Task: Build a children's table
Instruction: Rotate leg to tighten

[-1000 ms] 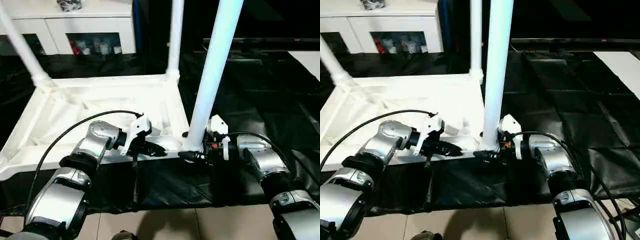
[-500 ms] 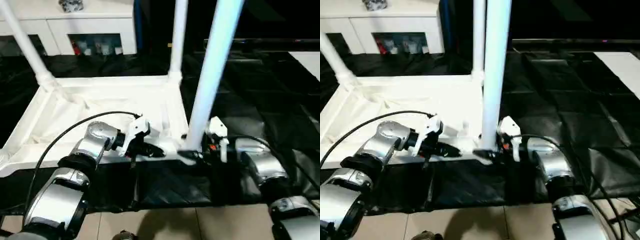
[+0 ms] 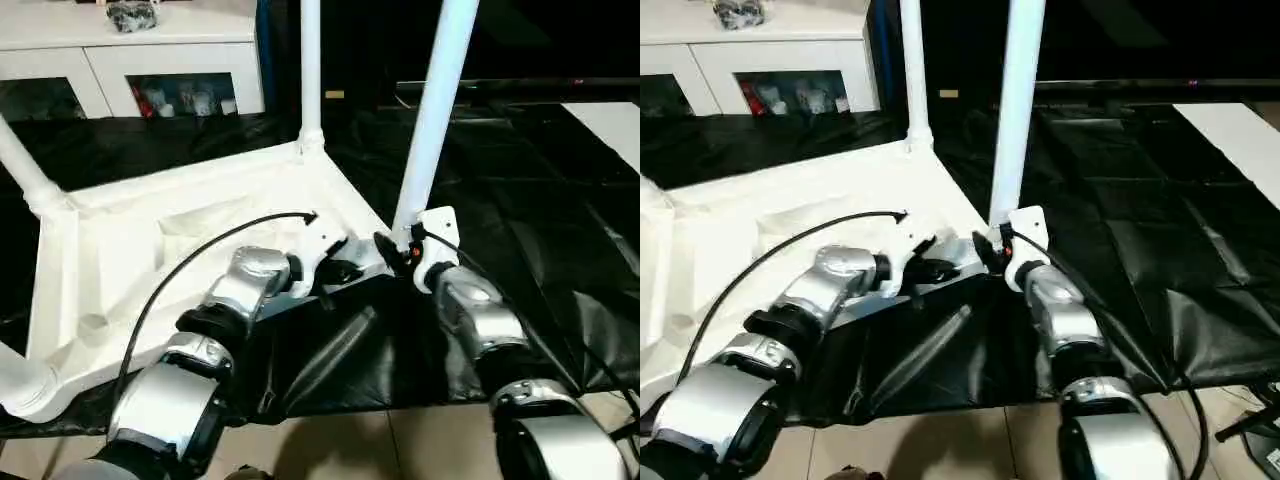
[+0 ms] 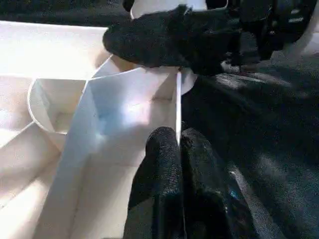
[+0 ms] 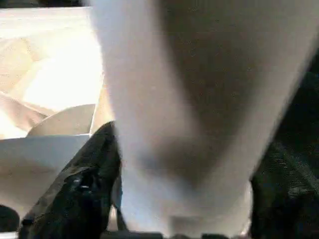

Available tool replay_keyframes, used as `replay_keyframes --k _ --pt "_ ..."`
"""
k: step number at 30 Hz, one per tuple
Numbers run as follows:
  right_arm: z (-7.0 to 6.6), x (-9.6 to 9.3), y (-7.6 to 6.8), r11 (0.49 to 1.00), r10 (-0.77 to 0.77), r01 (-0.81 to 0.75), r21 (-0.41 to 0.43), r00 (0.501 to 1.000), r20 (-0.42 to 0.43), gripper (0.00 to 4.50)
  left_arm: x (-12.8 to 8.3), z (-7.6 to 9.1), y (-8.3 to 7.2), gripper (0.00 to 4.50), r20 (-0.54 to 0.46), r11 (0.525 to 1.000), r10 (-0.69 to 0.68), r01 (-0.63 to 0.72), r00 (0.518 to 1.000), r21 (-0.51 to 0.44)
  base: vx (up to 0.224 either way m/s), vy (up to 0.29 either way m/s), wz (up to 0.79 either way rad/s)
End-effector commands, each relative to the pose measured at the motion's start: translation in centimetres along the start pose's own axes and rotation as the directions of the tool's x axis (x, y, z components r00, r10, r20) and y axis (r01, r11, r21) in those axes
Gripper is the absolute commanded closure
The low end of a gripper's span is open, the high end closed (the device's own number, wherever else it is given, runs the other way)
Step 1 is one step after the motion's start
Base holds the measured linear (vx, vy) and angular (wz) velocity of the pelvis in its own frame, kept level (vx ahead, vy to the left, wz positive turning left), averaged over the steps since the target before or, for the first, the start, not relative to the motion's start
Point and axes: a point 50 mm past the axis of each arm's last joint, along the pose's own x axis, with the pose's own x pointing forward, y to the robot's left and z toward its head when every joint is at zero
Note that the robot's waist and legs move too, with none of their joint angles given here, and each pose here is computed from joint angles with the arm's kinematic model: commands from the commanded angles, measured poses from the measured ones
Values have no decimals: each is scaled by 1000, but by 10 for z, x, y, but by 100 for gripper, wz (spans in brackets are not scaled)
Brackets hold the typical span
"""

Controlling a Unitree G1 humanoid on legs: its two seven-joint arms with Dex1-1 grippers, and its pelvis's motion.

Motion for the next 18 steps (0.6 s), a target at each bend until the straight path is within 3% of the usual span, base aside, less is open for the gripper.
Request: replay_keyframes --k 1,3,4,8,10,14,16,18 --pt "-9 5 24 994 106 -108 -34 993 -53 70 15 19 -16 450 76 995 -80 76 994 59 0 0 0" --pt "-9 4 19 993 100 -102 -50 994 -52 61 12 18 -13 450 77 994 -84 78 993 72 0 0 0" --pt "-9 -1 9 989 125 -128 -68 991 -45 56 4 15 -9 450 78 990 -111 104 991 95 0 0 0" --pt "-9 -7 4 971 213 -217 -103 976 -41 14 -6 13 -6 450 78 981 -159 149 984 121 0 0 0" --pt "-9 -13 0 942 299 -304 -145 953 -56 14 -13 11 -5 450 72 970 -213 202 974 137 0 0 0" --pt "-11 -25 0 860 466 -474 -188 880 -88 14 -23 6 -3 450 37 951 -272 263 962 162 0 0 0" --pt "-14 -32 1 795 552 -566 -218 824 -128 14 -27 5 -1 450 32 946 -290 281 957 163 0 0 0" --pt "-12 -39 0 732 640 -655 -190 755 -141 14 -34 2 1 450 9 928 -336 329 942 175 0 0 0"
